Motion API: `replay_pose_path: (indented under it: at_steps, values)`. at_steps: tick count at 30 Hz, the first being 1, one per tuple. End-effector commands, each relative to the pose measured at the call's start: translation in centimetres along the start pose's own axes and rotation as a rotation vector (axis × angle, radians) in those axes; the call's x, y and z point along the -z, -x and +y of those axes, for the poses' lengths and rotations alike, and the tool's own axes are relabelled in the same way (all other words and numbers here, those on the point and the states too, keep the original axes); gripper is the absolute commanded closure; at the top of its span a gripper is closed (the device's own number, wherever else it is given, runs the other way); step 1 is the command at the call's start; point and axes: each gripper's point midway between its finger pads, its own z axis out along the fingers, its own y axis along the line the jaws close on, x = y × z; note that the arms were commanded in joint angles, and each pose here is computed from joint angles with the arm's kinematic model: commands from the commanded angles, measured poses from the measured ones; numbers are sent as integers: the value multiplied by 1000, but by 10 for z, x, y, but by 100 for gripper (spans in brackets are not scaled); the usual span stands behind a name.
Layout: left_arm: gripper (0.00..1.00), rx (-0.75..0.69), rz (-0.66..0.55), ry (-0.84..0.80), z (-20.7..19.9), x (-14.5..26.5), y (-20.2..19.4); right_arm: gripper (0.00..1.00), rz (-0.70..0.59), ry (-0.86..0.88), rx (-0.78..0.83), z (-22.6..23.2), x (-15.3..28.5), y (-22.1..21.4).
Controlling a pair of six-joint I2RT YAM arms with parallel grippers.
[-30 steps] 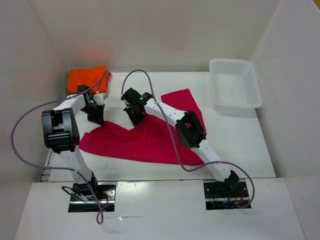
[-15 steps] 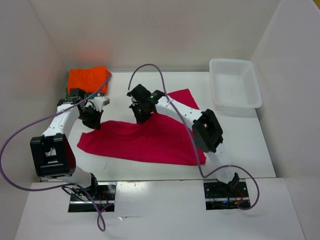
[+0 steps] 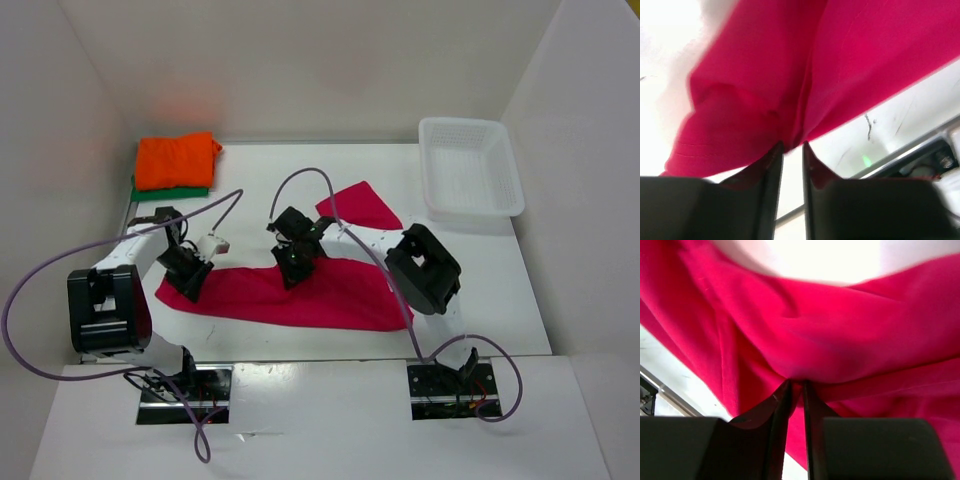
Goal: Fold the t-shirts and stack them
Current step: Grap the side of the flattened tshirt furthest away from the robot with both arms
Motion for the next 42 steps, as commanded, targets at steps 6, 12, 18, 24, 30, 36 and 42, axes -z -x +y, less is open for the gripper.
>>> replay_pose_path:
  at_steps: [6, 12, 18, 24, 30, 36, 42]
  values:
    - [42, -177, -99, -74, -23, 52, 23, 68, -92, 60, 71, 28, 17, 6]
    - [32, -183, -224, -134, -29, 64, 76, 59, -119, 53, 104, 33, 27, 10]
    - [31, -195, -204, -166, -52, 22, 118, 51, -186, 16, 100, 31, 56, 28]
    - [29, -165, -253, -169, -57, 5, 161, 49, -309, -47, 7, 1, 111, 44]
    - [31, -207, -221, -166, -76, -18, 171, 49, -418, -147, -101, -38, 148, 38]
    - [51, -236, -150, -75, -75, -33, 148, 49, -507, -184, -199, -63, 179, 35]
    - [66, -248, -88, -75, -82, -38, 123, 49, -567, -218, -229, -78, 200, 34]
